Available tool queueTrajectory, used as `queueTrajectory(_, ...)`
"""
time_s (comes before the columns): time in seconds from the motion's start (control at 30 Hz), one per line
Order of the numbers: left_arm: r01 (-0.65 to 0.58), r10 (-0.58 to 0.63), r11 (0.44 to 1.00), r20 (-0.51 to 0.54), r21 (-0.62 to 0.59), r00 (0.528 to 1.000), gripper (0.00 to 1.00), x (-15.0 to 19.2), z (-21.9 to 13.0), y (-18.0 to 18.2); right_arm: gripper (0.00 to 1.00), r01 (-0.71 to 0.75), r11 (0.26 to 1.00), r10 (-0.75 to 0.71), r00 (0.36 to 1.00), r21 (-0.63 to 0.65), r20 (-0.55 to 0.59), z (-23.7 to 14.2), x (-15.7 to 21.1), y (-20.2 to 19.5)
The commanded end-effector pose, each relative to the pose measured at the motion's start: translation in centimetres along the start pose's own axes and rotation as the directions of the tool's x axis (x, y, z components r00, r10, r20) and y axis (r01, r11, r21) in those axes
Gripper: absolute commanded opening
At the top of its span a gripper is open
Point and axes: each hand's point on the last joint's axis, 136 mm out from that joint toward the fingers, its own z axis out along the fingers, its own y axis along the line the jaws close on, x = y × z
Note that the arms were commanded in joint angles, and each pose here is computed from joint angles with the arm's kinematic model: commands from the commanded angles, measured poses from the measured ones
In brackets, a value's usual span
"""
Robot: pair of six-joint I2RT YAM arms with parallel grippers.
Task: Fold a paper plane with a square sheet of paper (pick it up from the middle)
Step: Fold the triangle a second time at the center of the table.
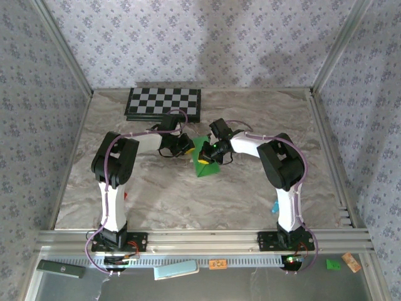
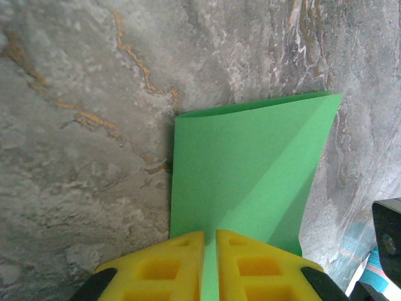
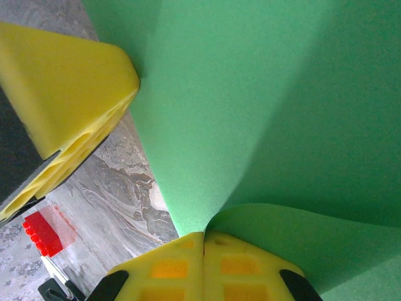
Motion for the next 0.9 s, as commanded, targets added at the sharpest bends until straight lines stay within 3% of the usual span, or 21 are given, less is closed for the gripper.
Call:
queueTrajectory(0.0,0.036,-0.042,0.995,-0.066,-0.088,0.997,0.14,1.7,1.2,3.0,0.01,0.005,1.000,-0.005,1.000,0.012,-0.021,0.8,0.2,-0.3)
queueTrajectory(0.87,0.033,-0.039,0.996,-0.061,-0.084,0.997,0.14,1.5,1.0,2.6,0.03,-0.015,0.998,0.017,0.999,0.054,-0.032,1.0,0.2,-1.4)
